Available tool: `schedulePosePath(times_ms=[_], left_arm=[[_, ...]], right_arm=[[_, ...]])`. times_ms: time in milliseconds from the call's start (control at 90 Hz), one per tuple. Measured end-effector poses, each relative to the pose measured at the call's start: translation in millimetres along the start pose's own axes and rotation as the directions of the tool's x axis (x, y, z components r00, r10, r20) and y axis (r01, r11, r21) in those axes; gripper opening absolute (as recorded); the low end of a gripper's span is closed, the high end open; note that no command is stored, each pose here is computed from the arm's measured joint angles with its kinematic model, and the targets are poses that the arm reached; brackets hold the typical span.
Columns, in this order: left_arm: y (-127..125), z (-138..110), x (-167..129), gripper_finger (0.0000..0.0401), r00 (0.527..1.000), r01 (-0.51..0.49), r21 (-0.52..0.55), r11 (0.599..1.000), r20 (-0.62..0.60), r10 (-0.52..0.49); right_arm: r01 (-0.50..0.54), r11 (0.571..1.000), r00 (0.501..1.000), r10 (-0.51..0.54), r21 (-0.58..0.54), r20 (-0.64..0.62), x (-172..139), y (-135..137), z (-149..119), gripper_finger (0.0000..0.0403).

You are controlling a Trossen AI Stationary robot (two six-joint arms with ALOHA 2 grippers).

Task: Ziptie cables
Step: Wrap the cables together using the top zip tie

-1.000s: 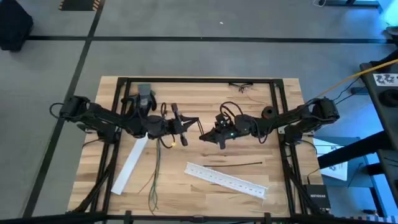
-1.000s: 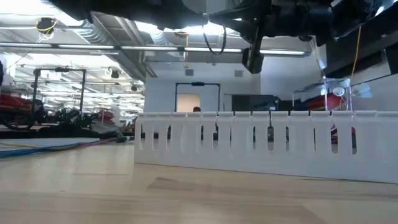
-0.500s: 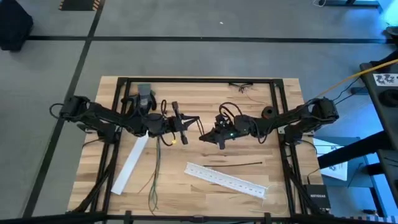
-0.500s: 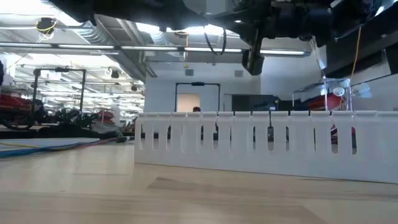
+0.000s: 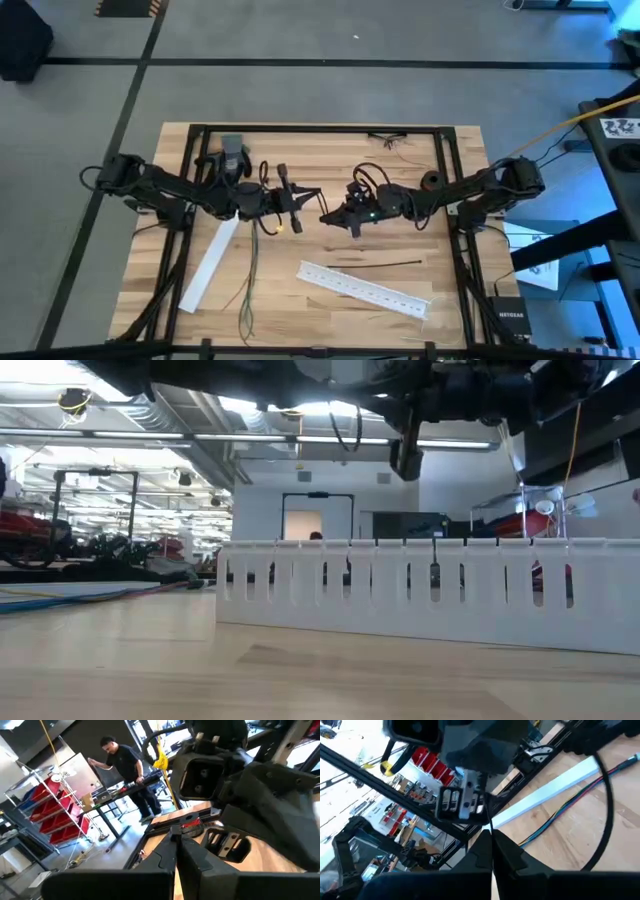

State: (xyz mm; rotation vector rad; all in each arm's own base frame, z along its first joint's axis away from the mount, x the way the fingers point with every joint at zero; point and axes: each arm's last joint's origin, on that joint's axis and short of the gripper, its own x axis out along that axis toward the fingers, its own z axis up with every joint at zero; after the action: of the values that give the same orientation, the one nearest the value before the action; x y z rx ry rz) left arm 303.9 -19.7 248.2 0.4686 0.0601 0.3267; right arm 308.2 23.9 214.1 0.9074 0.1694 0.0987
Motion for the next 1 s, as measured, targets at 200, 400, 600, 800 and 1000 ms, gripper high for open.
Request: schedulePosePath(times_ms=[200,400,600,800,1000], left_arm=[[-0.4,-0.4,0.0,0.0,1.0,0.006,0.006,1.0,-0.002,-0.006],[-0.2,0.0,0.0,0.0,1.0,0.005,0.0,1.0,0.001,-0.005],[-2.8,1.4,-1.3,0.0,1.0,0.013,0.013,1.0,0.006,-0.013],[-5.4,2.8,-2.6,0.0,1.0,0.022,0.034,0.999,0.011,-0.022],[-7.9,4.0,-3.9,0.0,0.999,0.028,0.065,0.997,0.014,-0.029]], right_arm=[[0.03,1.0,0.999,-0.03,0.005,-0.023,2.3,0.6,0.5,0.0],[0.031,1.0,0.999,-0.031,0.002,-0.03,4.9,4.2,3.0,0.0],[0.044,0.999,0.999,-0.044,0.005,-0.01,5.0,3.9,4.1,0.0],[0.038,0.999,0.999,-0.038,0.039,0.008,7.7,9.1,8.8,0.0],[0.043,0.997,0.998,-0.045,0.067,0.033,9.8,13.1,13.0,0.0]])
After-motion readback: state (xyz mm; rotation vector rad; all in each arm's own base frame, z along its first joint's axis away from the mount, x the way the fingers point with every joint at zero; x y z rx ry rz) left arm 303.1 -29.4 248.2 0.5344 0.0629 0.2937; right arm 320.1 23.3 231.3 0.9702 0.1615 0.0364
